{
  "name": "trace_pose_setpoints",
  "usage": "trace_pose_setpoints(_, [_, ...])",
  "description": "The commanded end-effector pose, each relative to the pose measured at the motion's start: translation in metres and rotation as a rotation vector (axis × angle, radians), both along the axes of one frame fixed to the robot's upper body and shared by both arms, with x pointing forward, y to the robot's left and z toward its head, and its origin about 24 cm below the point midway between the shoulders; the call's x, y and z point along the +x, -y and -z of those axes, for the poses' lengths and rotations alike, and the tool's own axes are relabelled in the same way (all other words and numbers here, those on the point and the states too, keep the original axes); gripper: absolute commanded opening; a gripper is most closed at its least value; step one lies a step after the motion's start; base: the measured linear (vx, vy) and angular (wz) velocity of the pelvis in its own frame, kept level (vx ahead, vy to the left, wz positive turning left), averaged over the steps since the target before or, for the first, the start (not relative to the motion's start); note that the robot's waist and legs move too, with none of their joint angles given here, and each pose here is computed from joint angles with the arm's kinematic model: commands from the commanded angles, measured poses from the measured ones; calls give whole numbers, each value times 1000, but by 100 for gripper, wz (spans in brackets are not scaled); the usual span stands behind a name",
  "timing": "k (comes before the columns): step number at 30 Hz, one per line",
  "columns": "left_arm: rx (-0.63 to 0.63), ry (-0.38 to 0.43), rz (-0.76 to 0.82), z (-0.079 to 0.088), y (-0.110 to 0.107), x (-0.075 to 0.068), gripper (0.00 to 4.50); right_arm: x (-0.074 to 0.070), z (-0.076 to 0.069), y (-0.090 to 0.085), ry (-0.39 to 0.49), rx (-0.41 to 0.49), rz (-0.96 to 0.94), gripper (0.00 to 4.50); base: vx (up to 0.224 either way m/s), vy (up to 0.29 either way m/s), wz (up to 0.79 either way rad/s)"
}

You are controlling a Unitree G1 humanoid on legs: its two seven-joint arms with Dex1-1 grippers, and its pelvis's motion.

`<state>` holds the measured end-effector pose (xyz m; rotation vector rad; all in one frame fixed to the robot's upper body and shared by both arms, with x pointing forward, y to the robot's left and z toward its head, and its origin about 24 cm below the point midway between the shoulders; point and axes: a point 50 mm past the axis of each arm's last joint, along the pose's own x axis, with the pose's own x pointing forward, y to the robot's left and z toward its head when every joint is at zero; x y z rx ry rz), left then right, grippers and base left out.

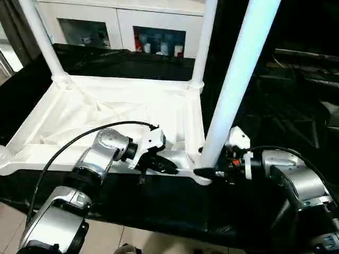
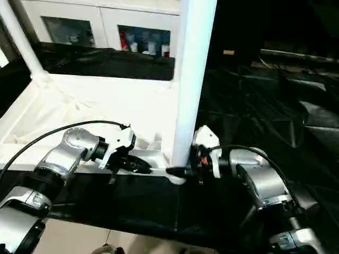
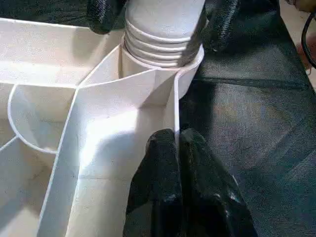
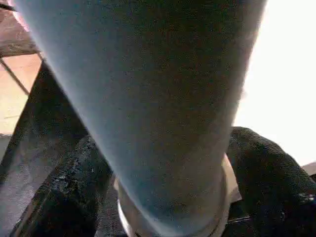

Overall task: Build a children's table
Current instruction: Rotate leg to tighten

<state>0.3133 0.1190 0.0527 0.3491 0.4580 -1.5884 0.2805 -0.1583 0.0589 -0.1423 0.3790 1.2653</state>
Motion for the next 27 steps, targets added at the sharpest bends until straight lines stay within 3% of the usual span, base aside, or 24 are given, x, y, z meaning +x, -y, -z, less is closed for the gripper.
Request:
trace_pose_setpoints(1, [-19,4,42,-4,5,-2,0,3,-6,-2,7,5,-16,352,0,0,0])
trace_pose_setpoints(12, [-28,24,17,-5,7,1,0,0,4,1,5,-70,-43,279,0,0,0])
trace_pose_setpoints(19, [-31,34,-1,-6,8,2,0,0,6,1,-1,-62,-22,274,0,0,0])
trace_pose_setpoints(22, [-28,71,-116,-4,12,10,0,8,13,-2,15,-13,137,274,0,0,0])
trace_pose_setpoints(27, [-36,150,-355,-1,37,27,0,28,31,-10,17,17,565,273,0,0,0])
